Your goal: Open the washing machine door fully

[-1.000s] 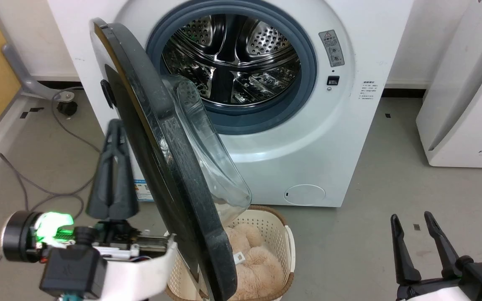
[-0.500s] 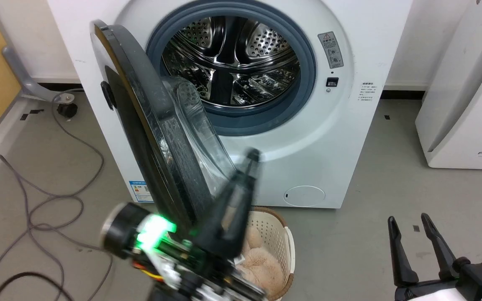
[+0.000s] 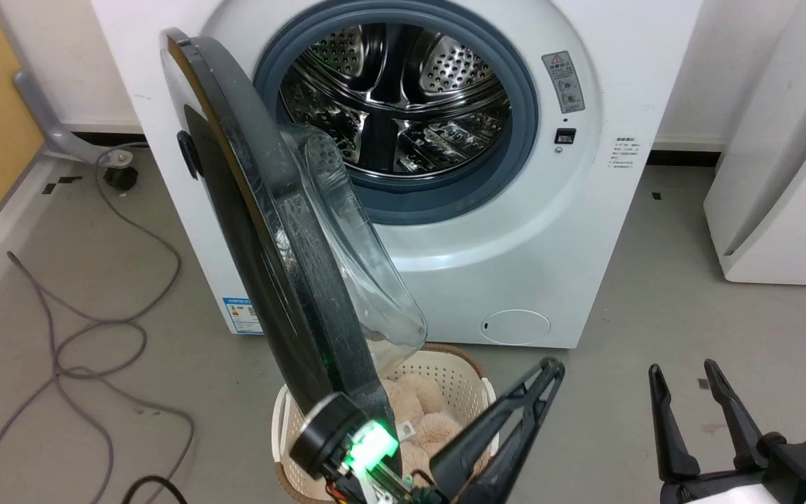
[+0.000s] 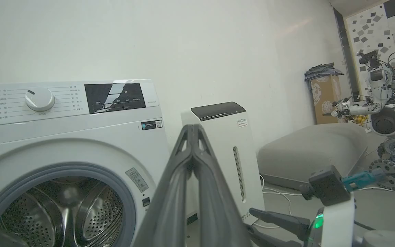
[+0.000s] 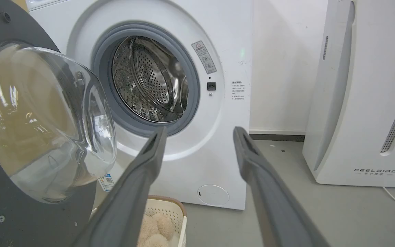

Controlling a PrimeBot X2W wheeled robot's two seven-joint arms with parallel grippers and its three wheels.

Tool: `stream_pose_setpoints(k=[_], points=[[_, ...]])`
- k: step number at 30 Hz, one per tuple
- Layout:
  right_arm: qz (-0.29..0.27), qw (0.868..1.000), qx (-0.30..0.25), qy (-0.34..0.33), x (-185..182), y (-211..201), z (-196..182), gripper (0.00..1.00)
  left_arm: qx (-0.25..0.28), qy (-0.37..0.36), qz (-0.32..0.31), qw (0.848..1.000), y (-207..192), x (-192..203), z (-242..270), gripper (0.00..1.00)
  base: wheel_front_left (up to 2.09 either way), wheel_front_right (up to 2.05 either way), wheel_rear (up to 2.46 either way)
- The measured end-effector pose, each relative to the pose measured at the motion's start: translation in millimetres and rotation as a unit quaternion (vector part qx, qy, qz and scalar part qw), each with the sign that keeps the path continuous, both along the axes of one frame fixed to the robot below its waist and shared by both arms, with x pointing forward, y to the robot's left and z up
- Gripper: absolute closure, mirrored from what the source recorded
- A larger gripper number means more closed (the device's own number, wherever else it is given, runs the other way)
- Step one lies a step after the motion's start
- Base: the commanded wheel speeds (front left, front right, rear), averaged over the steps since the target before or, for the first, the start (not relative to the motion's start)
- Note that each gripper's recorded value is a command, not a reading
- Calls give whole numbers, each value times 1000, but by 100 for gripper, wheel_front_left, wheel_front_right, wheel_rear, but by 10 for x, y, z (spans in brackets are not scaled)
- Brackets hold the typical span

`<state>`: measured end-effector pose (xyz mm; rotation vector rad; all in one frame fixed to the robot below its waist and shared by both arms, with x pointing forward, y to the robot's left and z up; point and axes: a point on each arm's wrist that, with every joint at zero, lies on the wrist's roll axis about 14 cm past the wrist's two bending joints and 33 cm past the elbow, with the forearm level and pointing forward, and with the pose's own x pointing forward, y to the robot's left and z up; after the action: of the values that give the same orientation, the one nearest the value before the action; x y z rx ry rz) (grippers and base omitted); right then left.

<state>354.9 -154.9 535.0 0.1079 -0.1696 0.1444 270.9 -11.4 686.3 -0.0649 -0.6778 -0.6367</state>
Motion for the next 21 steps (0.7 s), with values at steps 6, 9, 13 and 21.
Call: stream_pose_setpoints(k=[6, 9, 13, 21], points=[[6, 1000, 0, 5, 26, 39, -30, 0, 17, 48, 5, 999, -10, 48, -300, 100, 0, 0, 0], [9, 1000, 0, 7, 38, 55, -41, 0, 28, 72, 18, 997, 39, 98, -460, 100, 0, 0, 0], [11, 1000, 0, 9, 51, 69, -55, 0, 34, 103, 51, 993, 161, 202, -651, 100, 0, 0, 0], [16, 1000, 0, 13, 73, 104, -85, 0, 58, 168, 91, 980, 363, 365, -1086, 100, 0, 0, 0]])
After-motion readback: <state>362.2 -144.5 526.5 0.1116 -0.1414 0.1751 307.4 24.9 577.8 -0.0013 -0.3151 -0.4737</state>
